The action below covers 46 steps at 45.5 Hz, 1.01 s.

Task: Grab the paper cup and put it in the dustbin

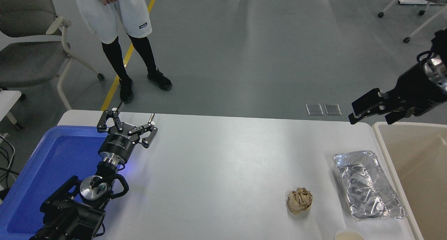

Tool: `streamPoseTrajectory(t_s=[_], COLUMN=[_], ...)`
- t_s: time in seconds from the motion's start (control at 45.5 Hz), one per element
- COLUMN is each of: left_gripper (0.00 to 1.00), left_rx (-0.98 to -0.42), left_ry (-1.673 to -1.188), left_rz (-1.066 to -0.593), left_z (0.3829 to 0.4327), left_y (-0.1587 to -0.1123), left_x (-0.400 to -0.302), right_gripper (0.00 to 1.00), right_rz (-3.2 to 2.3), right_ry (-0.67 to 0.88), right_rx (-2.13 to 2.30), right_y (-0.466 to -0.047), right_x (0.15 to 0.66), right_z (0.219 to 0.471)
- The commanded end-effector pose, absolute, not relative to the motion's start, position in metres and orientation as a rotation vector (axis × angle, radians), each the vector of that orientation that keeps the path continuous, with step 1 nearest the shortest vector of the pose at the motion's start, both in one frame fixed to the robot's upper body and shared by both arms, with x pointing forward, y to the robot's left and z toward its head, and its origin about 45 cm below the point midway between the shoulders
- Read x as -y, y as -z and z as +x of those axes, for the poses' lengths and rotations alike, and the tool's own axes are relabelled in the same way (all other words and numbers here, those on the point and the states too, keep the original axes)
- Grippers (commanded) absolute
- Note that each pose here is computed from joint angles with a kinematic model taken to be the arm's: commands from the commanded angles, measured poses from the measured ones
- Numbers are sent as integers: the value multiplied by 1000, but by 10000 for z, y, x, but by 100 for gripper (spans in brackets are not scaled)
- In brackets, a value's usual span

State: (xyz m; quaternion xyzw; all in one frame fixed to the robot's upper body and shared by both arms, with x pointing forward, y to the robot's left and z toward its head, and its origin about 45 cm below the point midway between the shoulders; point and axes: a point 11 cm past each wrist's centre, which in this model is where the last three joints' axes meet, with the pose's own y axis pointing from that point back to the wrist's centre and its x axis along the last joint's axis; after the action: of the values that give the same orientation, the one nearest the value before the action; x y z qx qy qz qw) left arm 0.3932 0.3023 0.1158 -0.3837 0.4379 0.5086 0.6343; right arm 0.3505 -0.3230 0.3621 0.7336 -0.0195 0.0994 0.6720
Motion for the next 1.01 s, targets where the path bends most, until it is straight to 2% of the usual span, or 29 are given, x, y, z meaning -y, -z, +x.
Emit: streamPoseTrajectory(t_s=[0.0,0.286,0.484,0.637,0.989], left_gripper=[99,99,99,99,99], left_rx=[-1001,-1001,-1001,-1000,-1000], left_ry=[-1163,-1163,-1163,-1163,-1163], left_rz=[-877,-877,-877,-878,-878], left_z=[3932,3932,3932,3932,3932], left_y=[-1157,-1157,-1158,-1158,-1158], left_x=[-3022,-3022,-3022,-3024,-3024], right_gripper=[100,100,100,100,100], right_rz=[1572,1522,1525,1534,1629], right_ry=[-121,5,-39,-78,-7], right_rx=[100,196,202,129,36], right_y=[-3481,-3375,-3360,-3243,-2554], right_x=[3341,3687,3744,3794,4165], right_z=[3444,3284,3286,3184,2500])
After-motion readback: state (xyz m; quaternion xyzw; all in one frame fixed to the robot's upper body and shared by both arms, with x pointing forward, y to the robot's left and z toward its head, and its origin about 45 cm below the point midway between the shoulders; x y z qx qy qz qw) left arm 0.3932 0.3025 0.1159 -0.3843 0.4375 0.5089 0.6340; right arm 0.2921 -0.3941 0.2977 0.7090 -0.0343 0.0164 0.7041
